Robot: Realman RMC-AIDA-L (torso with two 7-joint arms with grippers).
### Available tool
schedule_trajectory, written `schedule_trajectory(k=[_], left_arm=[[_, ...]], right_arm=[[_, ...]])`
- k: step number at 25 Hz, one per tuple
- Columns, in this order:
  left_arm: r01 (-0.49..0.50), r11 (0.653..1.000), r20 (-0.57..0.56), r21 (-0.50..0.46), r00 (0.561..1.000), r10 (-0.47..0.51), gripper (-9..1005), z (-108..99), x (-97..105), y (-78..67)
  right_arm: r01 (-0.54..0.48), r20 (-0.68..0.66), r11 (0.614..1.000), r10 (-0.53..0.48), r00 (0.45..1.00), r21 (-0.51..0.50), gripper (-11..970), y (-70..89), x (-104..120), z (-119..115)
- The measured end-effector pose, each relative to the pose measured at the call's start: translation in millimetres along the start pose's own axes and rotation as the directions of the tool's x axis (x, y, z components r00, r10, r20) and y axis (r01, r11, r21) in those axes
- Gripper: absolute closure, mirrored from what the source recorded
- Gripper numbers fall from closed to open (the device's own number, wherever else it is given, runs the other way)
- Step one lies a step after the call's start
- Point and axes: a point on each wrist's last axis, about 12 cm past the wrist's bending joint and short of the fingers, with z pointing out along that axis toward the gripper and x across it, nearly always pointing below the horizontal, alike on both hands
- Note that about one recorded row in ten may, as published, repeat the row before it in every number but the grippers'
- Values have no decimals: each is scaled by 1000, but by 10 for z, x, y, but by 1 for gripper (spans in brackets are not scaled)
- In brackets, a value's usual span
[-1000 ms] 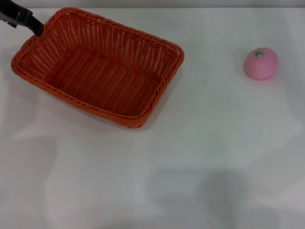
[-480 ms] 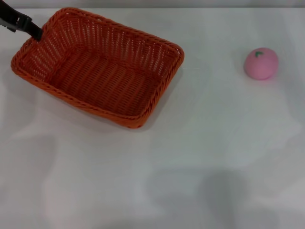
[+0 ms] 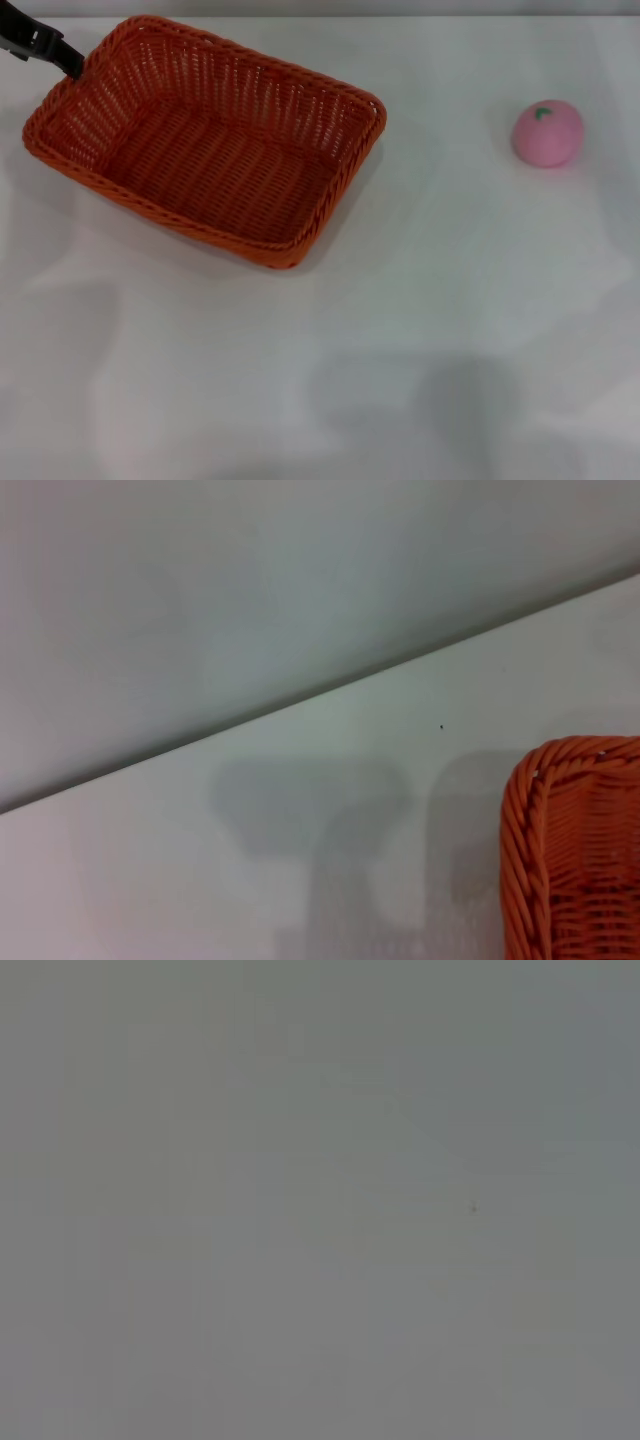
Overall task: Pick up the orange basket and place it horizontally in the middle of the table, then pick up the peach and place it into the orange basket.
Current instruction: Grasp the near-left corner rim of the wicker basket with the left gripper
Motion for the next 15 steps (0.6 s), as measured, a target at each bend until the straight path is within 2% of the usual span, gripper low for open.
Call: schedule_trajectory(k=[6,15], left_arm=[[-12,1000,5,1,1000,12,318,31,-1,-41],[-52,998,16,18,999,52,319,91,-55,-178]], right_arm=[[-1,0,1000,1,1000,0,103,-1,3,-5],[-3,-1,1000,3,1000,-1,102,3,6,-3]])
